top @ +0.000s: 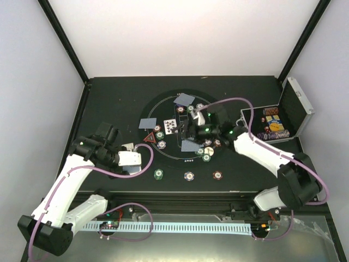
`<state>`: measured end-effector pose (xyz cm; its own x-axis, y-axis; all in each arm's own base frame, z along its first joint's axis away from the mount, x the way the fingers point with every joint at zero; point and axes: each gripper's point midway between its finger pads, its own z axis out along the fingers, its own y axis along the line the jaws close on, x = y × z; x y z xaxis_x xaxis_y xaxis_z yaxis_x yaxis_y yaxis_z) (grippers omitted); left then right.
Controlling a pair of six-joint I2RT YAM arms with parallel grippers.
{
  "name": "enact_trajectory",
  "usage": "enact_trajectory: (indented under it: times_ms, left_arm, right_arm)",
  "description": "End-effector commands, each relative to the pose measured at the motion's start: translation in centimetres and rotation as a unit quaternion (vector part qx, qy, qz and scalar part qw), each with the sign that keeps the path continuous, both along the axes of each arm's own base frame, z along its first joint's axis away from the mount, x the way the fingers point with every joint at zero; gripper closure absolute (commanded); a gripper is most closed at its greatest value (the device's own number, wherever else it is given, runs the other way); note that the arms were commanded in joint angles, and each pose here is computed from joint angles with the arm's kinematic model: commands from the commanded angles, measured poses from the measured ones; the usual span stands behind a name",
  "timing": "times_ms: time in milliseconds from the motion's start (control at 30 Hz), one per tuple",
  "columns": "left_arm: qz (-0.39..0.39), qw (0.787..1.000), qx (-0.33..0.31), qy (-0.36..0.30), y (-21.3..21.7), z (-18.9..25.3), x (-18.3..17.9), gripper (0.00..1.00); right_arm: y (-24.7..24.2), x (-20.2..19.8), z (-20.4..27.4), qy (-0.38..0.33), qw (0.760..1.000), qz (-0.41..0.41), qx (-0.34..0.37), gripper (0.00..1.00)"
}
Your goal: Distribute texas hold em gaming equipment
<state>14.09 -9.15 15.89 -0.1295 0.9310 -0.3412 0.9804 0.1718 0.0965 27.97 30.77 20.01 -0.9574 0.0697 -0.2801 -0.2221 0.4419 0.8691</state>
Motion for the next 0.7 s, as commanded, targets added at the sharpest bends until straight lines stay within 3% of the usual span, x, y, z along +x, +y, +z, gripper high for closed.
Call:
enact_trajectory:
  times_ms: [0, 267, 667]
  left_arm:
    - [-0.002, 1.0, -0.015, -0.014, -0.6, 1.4, 0.6, 0.99]
    - [-0.003, 1.0, -0.019, -0.012, -0.8, 1.3, 0.6, 0.98]
    - [-0.003, 1.0, -0.022, -0.011, -0.9, 1.3, 0.6, 0.98]
  right_arm:
    - [3.3, -5.8, -0.7, 0.03, 0.999, 0.038, -0.001, 0.0]
    - [10.0, -14.1, 1.0, 0.041, 0.984, 0.154, 0.08, 0.09]
    - [13.5, -17.2, 2.0, 0.061, 0.972, 0.196, 0.113, 0.21]
